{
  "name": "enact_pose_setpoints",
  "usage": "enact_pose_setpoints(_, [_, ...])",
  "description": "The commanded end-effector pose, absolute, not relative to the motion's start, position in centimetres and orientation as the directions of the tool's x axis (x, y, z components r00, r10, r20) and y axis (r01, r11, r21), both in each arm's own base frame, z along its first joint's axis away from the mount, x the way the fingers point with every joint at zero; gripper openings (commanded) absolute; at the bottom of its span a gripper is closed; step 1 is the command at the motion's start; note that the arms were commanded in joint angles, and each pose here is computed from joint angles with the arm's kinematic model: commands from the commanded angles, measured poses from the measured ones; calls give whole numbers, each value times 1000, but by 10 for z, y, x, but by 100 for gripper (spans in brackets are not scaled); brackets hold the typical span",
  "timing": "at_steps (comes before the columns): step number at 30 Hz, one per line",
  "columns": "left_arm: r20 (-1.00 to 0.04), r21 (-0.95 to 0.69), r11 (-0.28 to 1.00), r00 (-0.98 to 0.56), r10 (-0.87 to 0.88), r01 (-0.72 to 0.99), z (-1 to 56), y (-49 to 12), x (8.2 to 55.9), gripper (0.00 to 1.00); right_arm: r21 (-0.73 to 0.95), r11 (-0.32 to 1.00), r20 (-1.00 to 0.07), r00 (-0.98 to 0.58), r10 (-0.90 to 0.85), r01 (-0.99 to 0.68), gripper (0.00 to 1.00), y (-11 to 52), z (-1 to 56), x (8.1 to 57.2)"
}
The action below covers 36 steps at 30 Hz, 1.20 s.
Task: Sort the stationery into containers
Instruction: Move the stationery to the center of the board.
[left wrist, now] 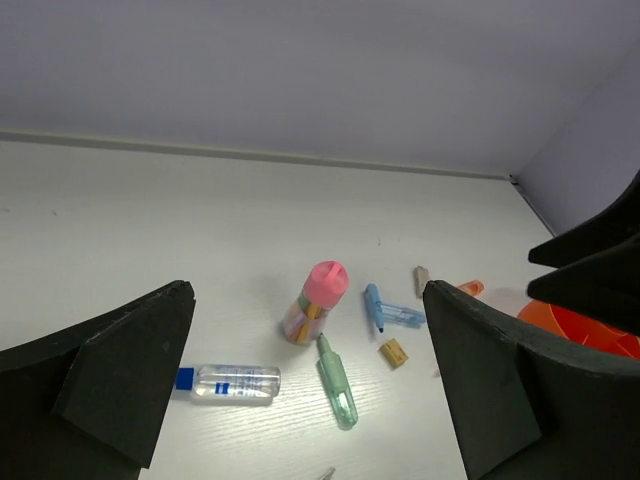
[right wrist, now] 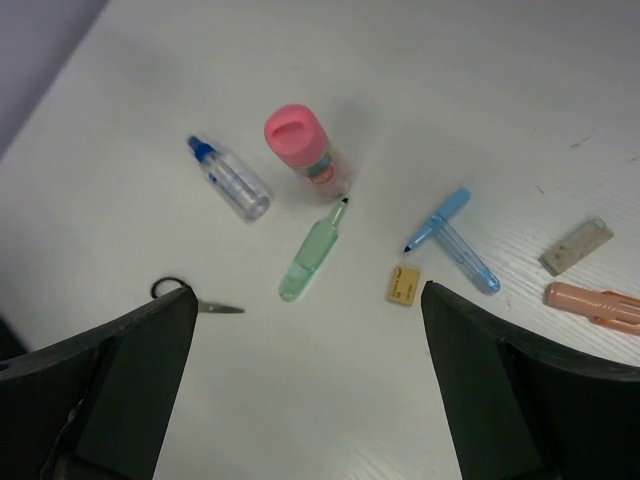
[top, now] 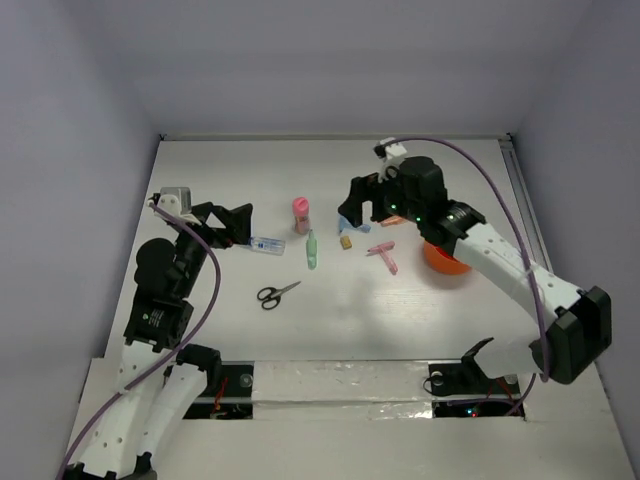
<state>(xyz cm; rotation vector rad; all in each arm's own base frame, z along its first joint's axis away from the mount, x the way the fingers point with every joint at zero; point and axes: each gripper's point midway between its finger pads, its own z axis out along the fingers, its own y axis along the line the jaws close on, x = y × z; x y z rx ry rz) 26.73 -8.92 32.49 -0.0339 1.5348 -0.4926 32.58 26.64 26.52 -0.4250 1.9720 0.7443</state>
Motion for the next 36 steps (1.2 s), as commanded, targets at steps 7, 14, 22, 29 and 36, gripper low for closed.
enact_pose_setpoints(7, [-948,-308,917,3,-319,253,338,-83,271,99,73,822,-874,-433,-220,-564,100,306,225,368])
enact_pose_setpoints(14, [-949,-307,918,-4,-316,252,336,-84,272,99,34,827,-858,-440,-264,-562,100,334,199,396])
enact_pose_setpoints(22, [-949,-307,922,-7,-315,237,334,-85,274,99,-22,824,-833,-446,-328,-566,99,354,169,427])
enact_pose_setpoints(29, [-951,-303,922,-14,-309,241,333,-87,276,99,17,768,-825,-442,-351,-641,95,386,161,426])
enact_pose_setpoints(36, [-951,-303,920,-15,-309,250,333,-89,274,99,30,742,-836,-424,-348,-669,90,408,159,427])
